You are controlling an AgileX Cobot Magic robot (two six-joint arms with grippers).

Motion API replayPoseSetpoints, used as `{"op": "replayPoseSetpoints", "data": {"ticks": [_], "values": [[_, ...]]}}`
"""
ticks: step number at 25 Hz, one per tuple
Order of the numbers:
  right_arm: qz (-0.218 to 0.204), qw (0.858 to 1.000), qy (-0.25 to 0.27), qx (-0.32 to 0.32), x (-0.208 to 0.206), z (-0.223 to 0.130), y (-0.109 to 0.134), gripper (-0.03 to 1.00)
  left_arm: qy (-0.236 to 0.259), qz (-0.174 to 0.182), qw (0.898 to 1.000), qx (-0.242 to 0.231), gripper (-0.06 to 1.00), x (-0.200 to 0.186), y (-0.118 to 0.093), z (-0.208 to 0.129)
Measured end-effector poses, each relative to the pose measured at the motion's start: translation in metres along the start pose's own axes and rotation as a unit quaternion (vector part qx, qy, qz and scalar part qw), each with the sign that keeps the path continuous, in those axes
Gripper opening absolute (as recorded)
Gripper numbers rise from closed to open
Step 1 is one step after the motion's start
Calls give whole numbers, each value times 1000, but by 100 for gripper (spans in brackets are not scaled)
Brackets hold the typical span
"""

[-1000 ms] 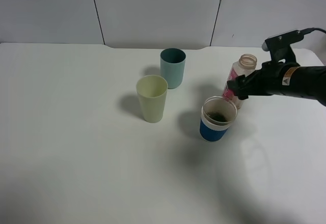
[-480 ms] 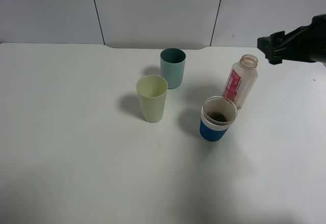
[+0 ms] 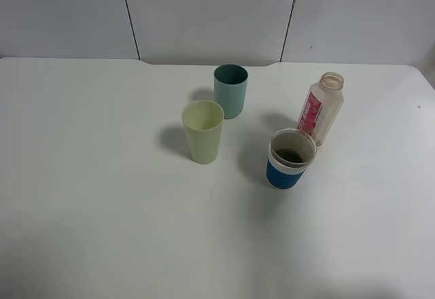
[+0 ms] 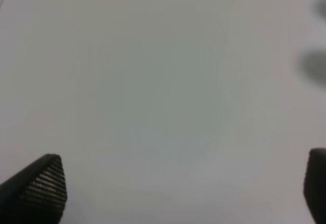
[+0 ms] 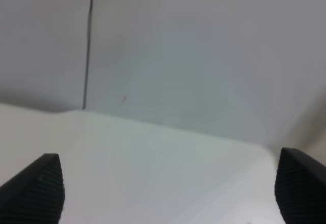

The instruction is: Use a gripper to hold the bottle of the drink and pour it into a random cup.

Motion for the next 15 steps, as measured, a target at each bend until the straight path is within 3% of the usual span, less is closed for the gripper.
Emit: {"op": "replayPoseSetpoints", "data": {"ticks": [3,9,15], "values": [[-33,999,-14,1,-35,7,-18,81,0,0,1000,0,93,0,0,0],[-73,997,17,34,-105,-8,-39,81,0,0,1000,0,93,0,0,0],[-42,994,16,99,-150,-31,-22,81,0,0,1000,0,93,0,0,0]]}}
Point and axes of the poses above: a point on each arm's last joint axis where the gripper is mounted, x pointing out along that axis toward the gripper, y along the wrist's bending axis when the last joint is at zero, z = x × y, the point moved 9 cm from there along x, pointing out along that axis toward the gripper, and after that the axes turned 15 degrees about -x, right-handed, at the moved point
